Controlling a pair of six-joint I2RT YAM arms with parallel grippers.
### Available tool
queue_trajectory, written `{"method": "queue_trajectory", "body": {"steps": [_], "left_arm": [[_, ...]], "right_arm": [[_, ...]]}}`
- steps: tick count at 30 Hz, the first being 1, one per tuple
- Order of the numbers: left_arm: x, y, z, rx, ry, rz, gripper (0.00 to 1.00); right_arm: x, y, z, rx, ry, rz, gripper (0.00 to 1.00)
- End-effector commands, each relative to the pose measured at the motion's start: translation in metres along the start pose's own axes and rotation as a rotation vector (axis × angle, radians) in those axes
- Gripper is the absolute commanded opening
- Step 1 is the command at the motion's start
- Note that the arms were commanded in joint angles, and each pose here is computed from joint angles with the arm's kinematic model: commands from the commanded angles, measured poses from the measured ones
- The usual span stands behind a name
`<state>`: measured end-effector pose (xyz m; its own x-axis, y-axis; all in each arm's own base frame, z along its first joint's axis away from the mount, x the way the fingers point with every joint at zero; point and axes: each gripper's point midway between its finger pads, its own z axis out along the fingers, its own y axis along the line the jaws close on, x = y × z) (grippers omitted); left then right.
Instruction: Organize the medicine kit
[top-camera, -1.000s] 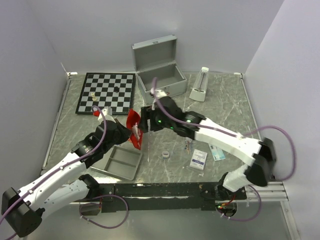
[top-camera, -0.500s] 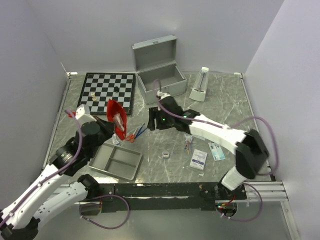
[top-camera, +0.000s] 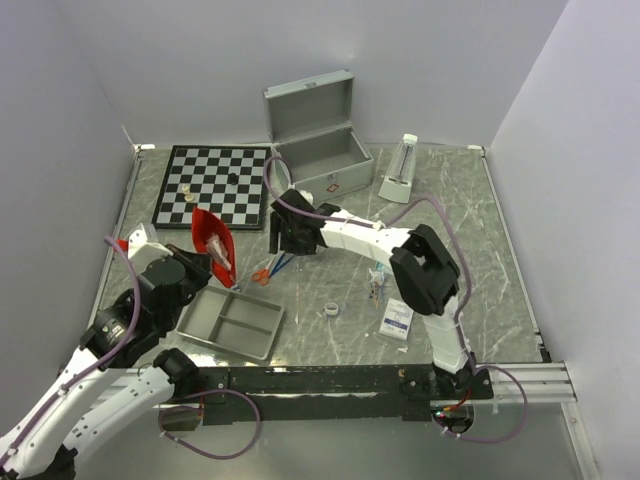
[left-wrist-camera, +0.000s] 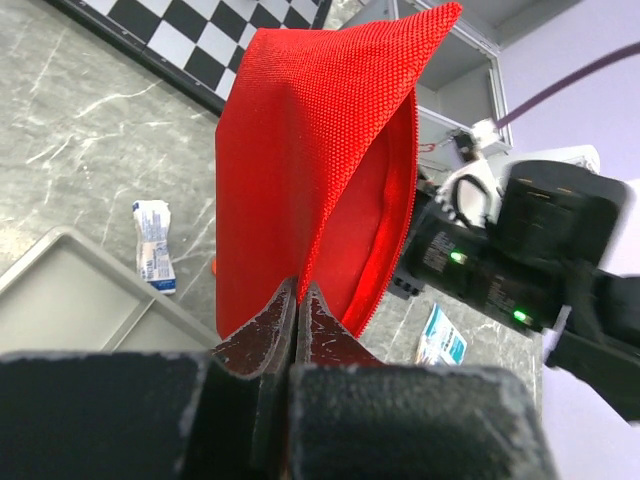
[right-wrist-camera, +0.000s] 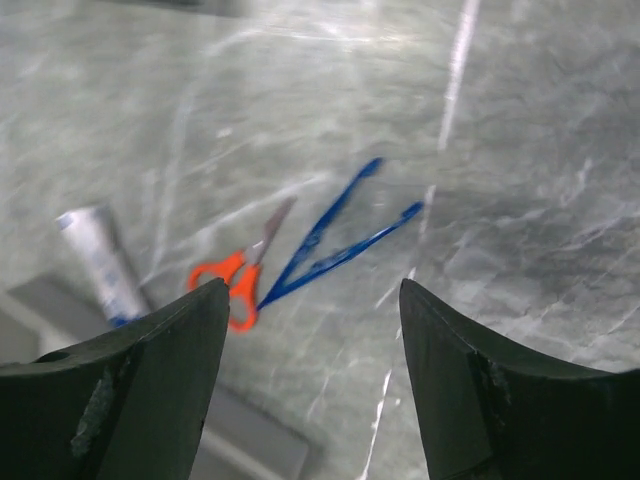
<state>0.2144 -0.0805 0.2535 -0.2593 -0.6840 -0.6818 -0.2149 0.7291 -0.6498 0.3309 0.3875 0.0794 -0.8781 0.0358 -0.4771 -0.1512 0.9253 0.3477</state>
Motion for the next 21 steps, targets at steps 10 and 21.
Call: {"method": "queue_trajectory", "body": {"steps": [10, 21], "left_arm": [[-0.008, 0.016, -0.007, -0.009, -0.055, -0.06, 0.01], [-0.011, 0.02, -0.011, -0.012, -0.071, -0.064, 0.01]], "right_arm": [[0.019, -0.013, 0.027, 0.188, 0.058, 0.114, 0.72], [0.033, -0.008, 0.042, 0.241, 0.114, 0.106, 0.69]]}}
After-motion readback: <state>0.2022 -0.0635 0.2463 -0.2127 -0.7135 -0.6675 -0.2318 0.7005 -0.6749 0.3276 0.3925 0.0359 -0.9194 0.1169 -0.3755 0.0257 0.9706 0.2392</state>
